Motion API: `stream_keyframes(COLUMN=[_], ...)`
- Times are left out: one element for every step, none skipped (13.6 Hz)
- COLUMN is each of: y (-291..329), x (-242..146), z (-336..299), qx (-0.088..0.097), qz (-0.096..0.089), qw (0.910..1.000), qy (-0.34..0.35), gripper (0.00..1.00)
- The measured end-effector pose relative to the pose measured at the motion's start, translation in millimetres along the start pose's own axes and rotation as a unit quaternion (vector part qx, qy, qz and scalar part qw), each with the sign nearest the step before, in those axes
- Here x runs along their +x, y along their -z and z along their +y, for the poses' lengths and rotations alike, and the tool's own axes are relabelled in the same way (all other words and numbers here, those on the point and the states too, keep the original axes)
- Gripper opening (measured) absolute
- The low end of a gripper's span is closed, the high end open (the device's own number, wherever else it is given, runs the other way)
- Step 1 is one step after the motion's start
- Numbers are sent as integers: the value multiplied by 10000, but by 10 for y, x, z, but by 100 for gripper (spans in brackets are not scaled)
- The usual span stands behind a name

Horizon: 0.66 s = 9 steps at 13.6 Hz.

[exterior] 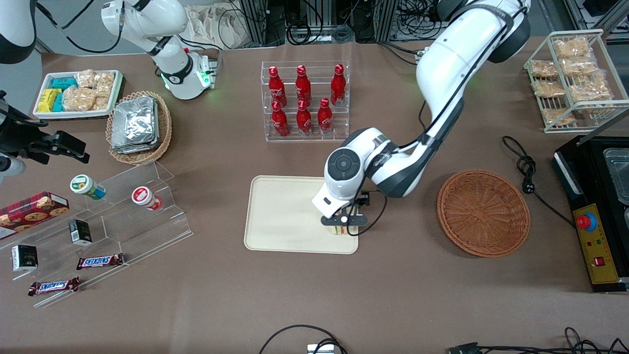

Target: Place sandwich from basket to tray

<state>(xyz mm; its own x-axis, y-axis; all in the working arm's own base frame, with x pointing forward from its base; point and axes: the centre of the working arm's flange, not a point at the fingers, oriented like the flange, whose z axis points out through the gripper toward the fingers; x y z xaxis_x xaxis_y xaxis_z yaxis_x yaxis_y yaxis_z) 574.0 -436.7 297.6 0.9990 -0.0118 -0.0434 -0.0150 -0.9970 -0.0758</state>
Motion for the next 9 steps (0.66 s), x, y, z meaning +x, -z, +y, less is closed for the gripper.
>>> stream_keyframes(y=[201,364,491,584,646,689,727,771,832], x=[31,59,62,16,-79,-217,-358,-478,-563], z=[-154,-340,-561,-767,-930,-1038,-1116,-1190,-1267], qx=[88,133,161,171,184,214,272,354,431], qz=[34,98,154,197,211,212,226,255,306], qw=[9999,9997,9993,9991,9989,9989,9987,9984,9979], qy=[92,191,285,347,376,370,354,355,374], gripper=[100,100,100,100,100,100,100,100,100])
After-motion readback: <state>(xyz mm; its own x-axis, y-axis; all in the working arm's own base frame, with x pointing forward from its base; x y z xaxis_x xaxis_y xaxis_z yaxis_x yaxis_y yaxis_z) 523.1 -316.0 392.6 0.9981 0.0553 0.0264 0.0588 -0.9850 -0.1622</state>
